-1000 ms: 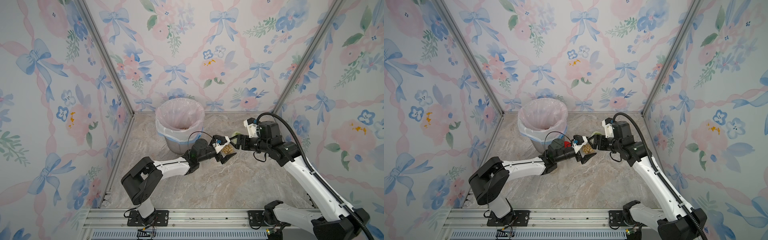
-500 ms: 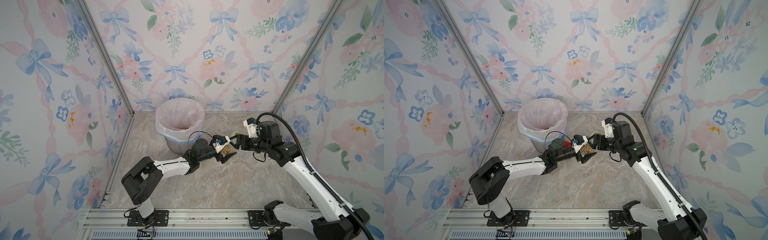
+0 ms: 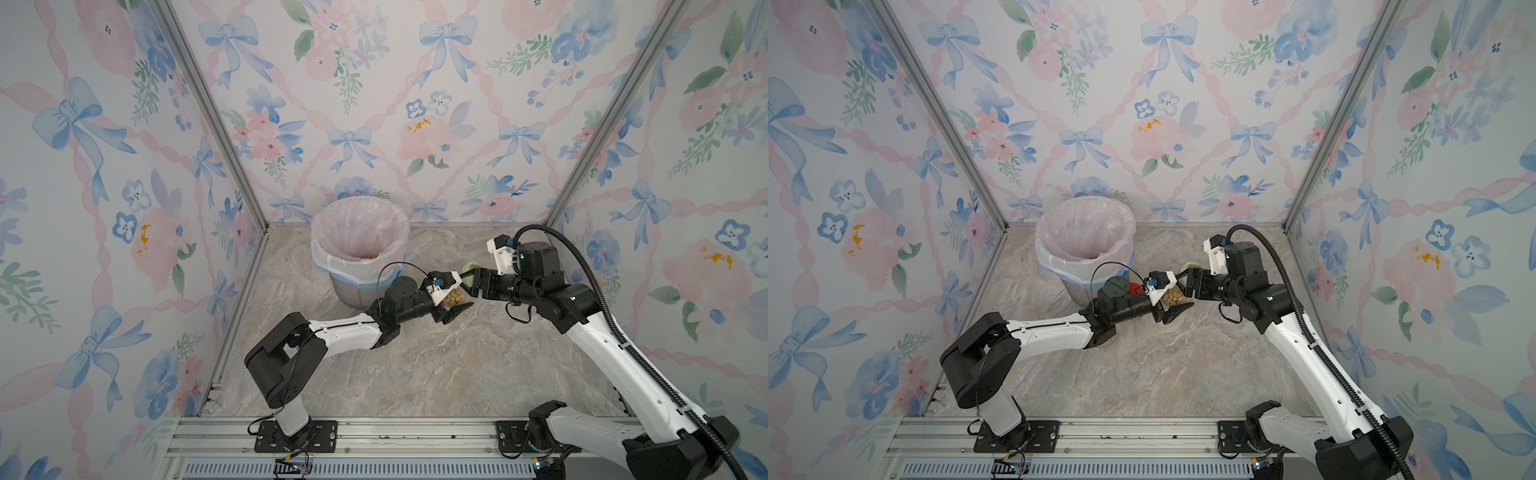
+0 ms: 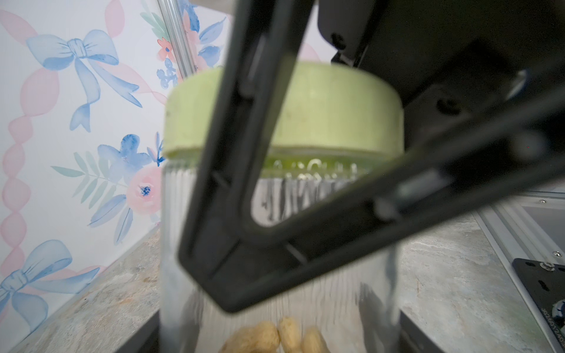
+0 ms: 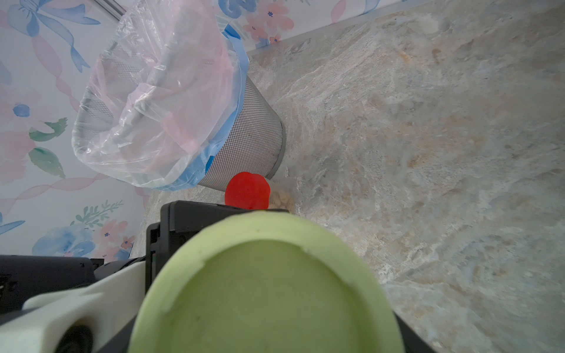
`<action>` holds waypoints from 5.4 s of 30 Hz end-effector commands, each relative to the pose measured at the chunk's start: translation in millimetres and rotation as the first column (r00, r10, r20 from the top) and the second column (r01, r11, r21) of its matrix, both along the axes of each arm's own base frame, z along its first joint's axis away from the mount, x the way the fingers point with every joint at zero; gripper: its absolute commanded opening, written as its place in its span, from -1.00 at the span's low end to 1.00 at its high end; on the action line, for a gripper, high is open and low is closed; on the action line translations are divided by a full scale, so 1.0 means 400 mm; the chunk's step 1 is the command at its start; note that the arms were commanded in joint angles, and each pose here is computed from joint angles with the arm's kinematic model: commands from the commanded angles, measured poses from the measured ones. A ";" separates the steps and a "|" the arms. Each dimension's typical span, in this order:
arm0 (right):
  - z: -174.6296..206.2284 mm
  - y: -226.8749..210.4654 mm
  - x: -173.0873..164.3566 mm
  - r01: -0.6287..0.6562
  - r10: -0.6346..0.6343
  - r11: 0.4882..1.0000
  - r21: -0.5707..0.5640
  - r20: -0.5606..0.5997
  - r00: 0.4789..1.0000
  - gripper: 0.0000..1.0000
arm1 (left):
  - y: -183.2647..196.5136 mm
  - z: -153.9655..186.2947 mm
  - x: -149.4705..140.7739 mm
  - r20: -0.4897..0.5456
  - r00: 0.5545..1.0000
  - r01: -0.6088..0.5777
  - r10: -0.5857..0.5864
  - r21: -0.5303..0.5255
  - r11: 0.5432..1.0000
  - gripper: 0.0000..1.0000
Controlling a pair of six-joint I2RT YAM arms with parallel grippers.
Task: Empty moldy peanuts from jars
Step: Pick up the jar from the center of the board, then unscrew the lid from the jar.
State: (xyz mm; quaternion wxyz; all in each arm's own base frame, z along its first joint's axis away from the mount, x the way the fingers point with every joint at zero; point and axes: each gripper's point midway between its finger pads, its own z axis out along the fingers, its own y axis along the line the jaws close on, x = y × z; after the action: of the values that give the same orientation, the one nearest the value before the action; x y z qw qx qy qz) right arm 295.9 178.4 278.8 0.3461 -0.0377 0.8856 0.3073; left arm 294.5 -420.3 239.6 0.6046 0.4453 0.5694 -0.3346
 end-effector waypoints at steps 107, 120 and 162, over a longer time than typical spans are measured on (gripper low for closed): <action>0.067 0.037 -0.023 -0.103 0.107 0.994 0.029 -0.357 0.928 0.89 | 0.114 0.111 -0.014 0.237 0.946 -0.226 0.223 -0.015 0.974 -0.32; 0.038 0.049 -0.033 -0.130 0.118 0.992 -0.007 -0.369 0.922 0.82 | 0.108 0.122 -0.017 0.241 0.945 -0.222 0.220 -0.022 0.975 -0.33; 0.023 0.112 -0.095 -0.626 0.630 0.719 -0.302 -0.095 0.771 0.44 | 0.059 0.188 -0.151 0.183 0.979 0.106 -0.087 -0.100 0.989 -0.40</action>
State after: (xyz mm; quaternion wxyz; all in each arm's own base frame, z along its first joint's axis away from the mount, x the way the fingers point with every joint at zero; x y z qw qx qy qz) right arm 261.6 205.3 280.9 0.2070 -0.3410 0.8858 0.2373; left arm 265.7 -385.1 215.7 0.5754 0.4684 0.6058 -0.2872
